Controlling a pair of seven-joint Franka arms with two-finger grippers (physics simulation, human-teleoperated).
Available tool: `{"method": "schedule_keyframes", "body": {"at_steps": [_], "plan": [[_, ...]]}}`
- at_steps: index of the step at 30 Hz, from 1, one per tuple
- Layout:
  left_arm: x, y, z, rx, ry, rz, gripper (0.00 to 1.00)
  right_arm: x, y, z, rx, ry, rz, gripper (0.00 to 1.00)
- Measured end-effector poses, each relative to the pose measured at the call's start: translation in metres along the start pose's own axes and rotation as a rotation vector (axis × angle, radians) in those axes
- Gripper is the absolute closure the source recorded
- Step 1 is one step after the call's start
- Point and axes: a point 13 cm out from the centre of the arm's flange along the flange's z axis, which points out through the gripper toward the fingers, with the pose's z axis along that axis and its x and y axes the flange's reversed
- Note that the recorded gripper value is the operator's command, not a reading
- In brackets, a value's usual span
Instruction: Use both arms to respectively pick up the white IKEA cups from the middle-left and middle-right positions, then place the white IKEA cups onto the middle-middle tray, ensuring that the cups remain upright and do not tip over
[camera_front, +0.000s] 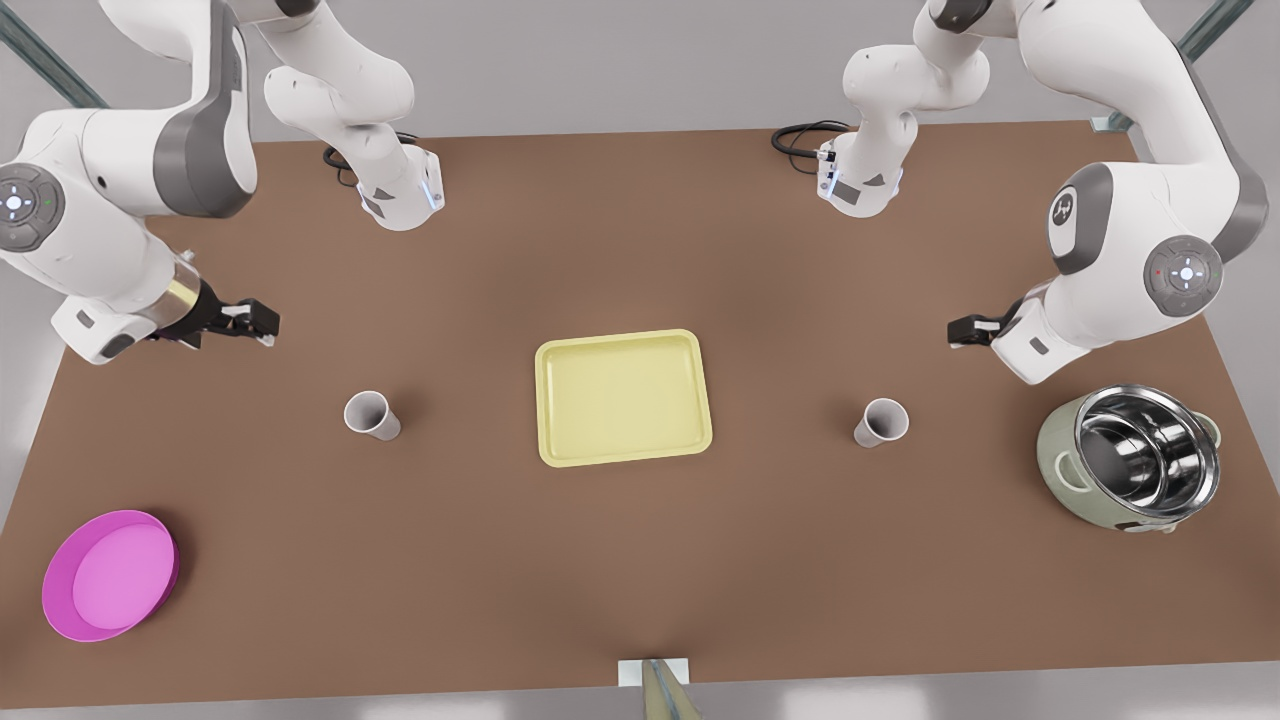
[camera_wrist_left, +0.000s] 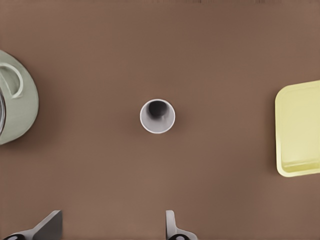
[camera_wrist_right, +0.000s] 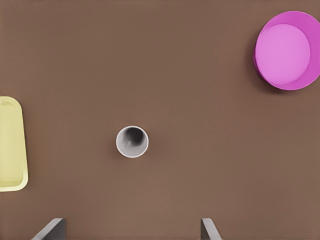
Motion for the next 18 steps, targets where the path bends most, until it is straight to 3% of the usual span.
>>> {"method": "schedule_keyframes", "body": {"at_steps": [4, 8, 11, 18], "plan": [[-0.010, 0.000, 0.020, 0.000, 0.033, 0.000, 0.00, -0.005, 0.003, 0.011, -0.003, 0.016, -0.003, 0.00], [-0.063, 0.014, 0.129, 0.018, 0.144, -0.024, 0.00, -0.028, 0.013, 0.078, -0.013, 0.113, -0.013, 0.00], [-0.086, 0.015, 0.174, 0.024, 0.129, -0.028, 0.00, -0.023, 0.020, 0.134, -0.027, 0.179, -0.017, 0.00], [-0.088, 0.014, 0.224, 0.041, 0.062, -0.043, 0.00, -0.024, 0.015, 0.209, -0.043, 0.166, 0.003, 0.00]]}}
